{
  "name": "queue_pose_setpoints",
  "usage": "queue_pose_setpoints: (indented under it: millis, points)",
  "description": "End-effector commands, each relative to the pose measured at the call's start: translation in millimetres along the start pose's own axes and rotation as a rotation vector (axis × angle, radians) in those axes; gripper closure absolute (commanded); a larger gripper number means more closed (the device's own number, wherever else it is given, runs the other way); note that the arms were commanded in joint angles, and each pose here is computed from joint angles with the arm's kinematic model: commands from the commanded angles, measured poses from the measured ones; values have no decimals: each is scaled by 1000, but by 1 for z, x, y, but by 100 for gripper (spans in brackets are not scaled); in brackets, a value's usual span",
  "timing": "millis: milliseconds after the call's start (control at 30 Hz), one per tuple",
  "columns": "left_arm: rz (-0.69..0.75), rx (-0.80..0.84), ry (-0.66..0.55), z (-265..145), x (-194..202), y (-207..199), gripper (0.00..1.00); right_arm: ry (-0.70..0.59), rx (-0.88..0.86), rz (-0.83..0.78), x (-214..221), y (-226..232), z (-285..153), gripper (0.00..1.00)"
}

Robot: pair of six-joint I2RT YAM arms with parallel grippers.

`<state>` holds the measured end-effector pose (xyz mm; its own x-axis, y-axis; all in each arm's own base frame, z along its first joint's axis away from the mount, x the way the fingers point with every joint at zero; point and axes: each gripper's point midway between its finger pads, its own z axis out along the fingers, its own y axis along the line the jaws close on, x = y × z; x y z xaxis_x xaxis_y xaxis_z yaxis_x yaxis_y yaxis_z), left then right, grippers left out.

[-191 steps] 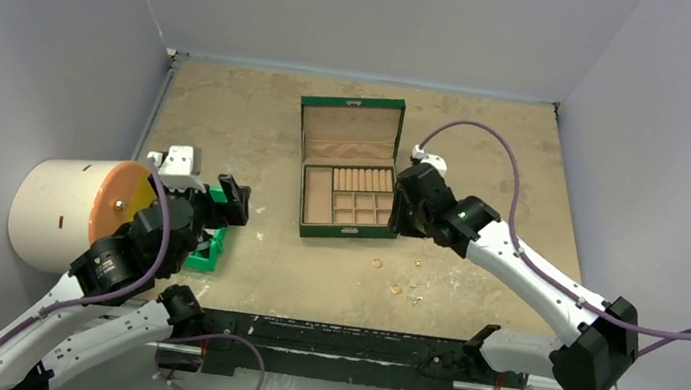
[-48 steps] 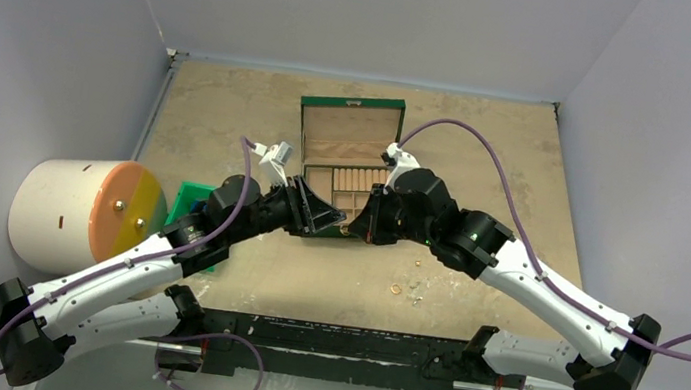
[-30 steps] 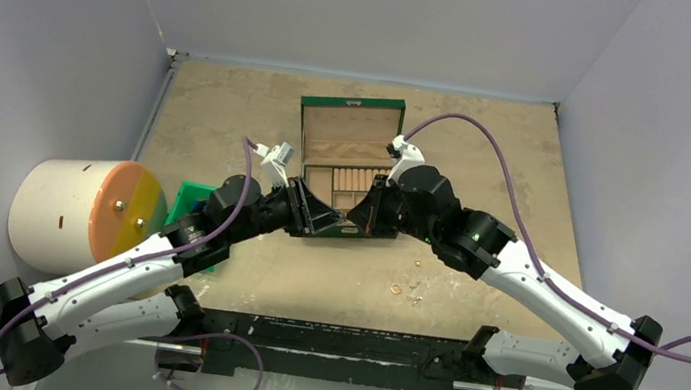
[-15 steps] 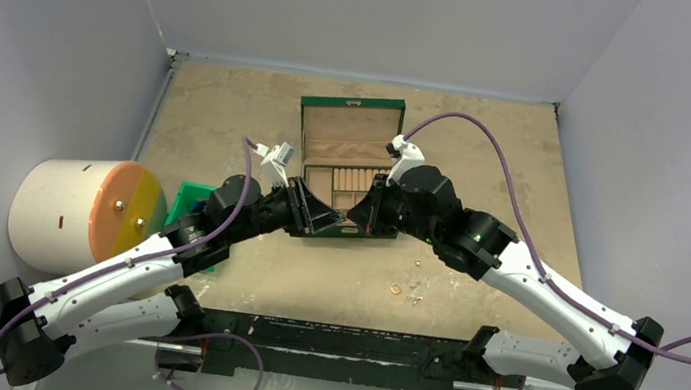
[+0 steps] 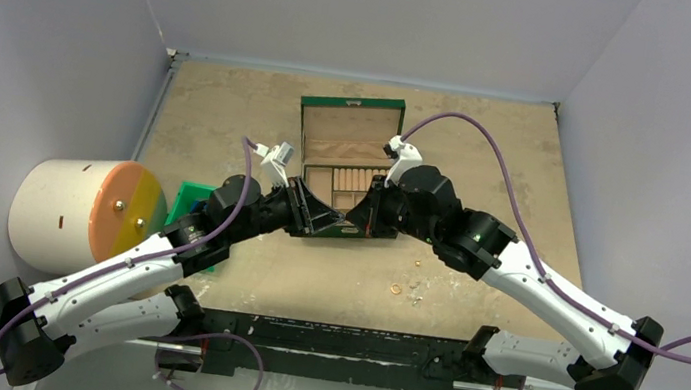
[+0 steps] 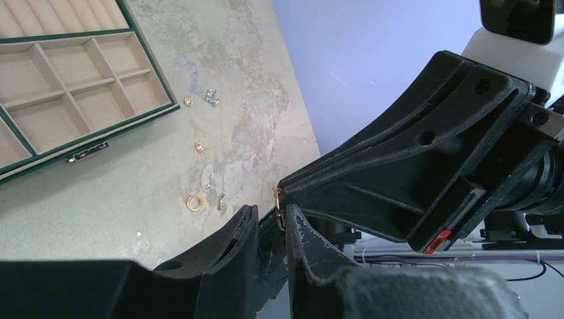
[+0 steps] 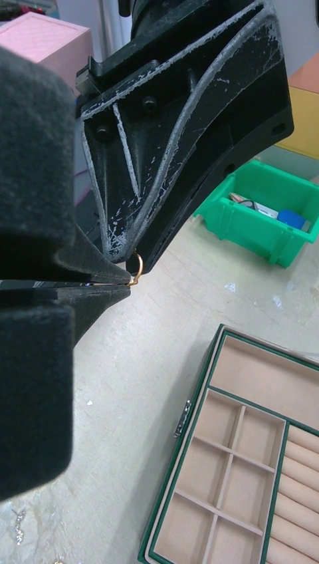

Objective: Organize the mixed jewelry

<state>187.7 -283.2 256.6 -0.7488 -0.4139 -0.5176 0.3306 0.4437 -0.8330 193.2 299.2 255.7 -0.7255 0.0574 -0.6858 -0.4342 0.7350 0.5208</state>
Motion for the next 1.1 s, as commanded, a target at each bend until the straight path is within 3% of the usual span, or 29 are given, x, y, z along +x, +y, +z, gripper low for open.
queue_pose_setpoints:
  millis: [0, 200, 367, 567, 767, 933, 1067]
  points:
    - [-1, 42, -37, 0, -9, -12, 79, -21, -42, -24, -10, 12, -4, 100]
    - [-2, 37, -42, 0, -10, -11, 86, -16, -48, -31, -8, 12, -4, 100]
    - [-5, 35, -44, 1, -11, -11, 99, -15, -54, -38, -8, 13, -4, 100]
    - [-5, 31, -58, -1, -13, -11, 100, -38, -70, -45, -13, 16, -7, 100]
    - [22, 27, -81, -7, -20, -14, 100, -72, -123, -48, -22, 27, -20, 73]
    - [47, 54, -89, -13, -22, -21, 100, -53, -167, -57, -23, 37, -36, 64]
    - [81, 33, -102, -22, -24, -18, 100, -37, -191, -86, -26, 43, -40, 62]
